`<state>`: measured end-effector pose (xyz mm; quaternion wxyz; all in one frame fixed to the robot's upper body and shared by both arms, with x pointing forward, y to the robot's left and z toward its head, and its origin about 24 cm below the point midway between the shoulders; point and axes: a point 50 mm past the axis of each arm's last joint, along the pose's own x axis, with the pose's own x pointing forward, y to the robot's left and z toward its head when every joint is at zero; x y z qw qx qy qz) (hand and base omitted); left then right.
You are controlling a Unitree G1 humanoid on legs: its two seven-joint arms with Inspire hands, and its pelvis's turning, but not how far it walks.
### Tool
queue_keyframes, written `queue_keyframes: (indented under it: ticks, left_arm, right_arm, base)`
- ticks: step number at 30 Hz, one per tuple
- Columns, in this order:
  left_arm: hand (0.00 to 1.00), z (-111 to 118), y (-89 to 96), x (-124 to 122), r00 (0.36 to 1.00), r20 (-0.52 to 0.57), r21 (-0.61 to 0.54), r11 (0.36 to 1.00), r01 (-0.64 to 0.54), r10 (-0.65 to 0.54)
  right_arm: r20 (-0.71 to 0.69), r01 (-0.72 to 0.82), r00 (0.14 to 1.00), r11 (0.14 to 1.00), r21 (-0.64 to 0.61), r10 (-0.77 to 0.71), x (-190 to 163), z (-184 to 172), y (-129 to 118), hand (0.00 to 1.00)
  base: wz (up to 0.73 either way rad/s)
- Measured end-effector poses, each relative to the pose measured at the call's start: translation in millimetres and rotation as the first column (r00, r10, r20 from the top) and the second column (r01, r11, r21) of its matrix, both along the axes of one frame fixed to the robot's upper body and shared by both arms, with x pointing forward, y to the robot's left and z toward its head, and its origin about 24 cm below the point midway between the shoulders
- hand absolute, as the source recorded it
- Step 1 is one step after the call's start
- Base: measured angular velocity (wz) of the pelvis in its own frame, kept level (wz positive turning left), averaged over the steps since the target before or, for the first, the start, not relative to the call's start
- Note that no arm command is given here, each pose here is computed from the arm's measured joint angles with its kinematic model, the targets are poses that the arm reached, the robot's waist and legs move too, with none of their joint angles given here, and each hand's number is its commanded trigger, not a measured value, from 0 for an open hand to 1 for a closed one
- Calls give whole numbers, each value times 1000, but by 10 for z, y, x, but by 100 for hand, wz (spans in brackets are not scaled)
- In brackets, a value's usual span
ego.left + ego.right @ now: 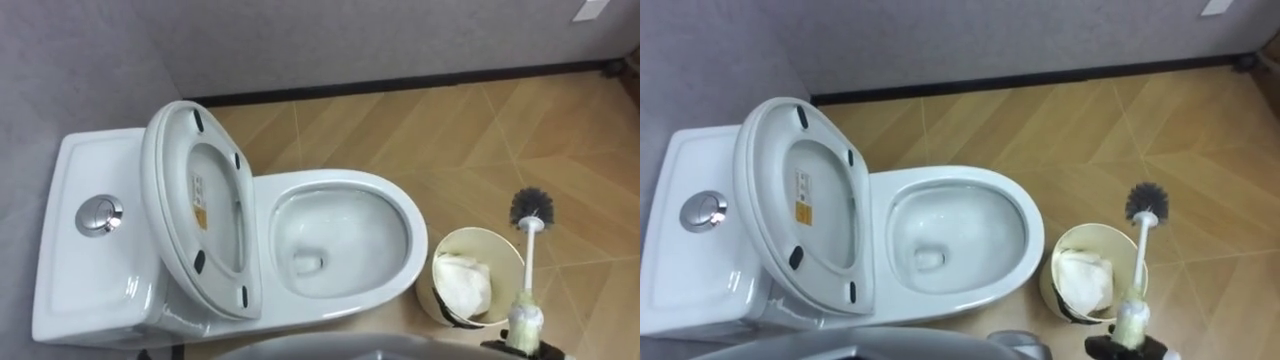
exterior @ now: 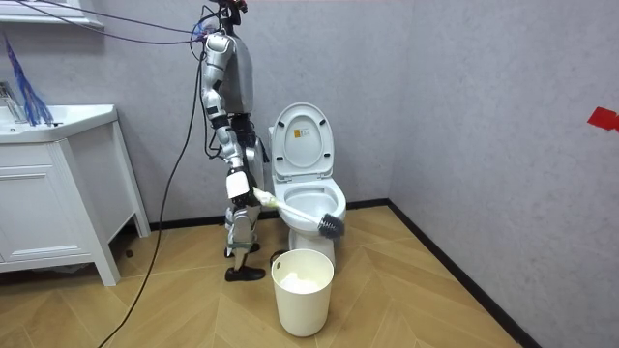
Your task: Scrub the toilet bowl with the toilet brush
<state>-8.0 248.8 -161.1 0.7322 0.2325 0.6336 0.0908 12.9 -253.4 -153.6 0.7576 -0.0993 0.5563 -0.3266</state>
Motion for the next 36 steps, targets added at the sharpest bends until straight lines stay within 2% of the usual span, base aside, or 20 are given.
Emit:
queue_keyframes:
  ticks: [7, 8, 9, 10, 18, 36]
  left_arm:
    - [0, -6, 15, -42, 999, -43, -22, 999, -26, 25]
    - [0, -7, 14, -45, 999, -50, -23, 1000, -20, 19]
    - [0, -9, 10, -53, 998, -62, -26, 1000, -13, 11]
    - [0, -10, 6, -58, 998, -67, -28, 1000, -8, 6]
    - [0, -15, 6, -89, 995, -92, -48, 998, -29, 25]
    - [0, -12, 18, -131, 992, -118, -45, 998, -51, 45]
  right_arm:
    - [-102, 53, 994, 995, 86, -44, -146, -76, -8, 100]
    - [-112, 56, 993, 994, 94, -45, -162, -81, -6, 78]
    - [-129, 63, 990, 992, 109, -49, -190, -90, -1, 3]
    - [-139, 65, 989, 991, 113, -49, -207, -93, -1, 0]
    - [-239, 96, 970, 981, 166, -55, -404, -118, 30, 0]
    - [-224, 131, 970, 977, 169, -91, -318, -120, 10, 0]
  base:
    - [7]
    - [0]
    - [0]
    - [0]
    - [0]
    - [1]
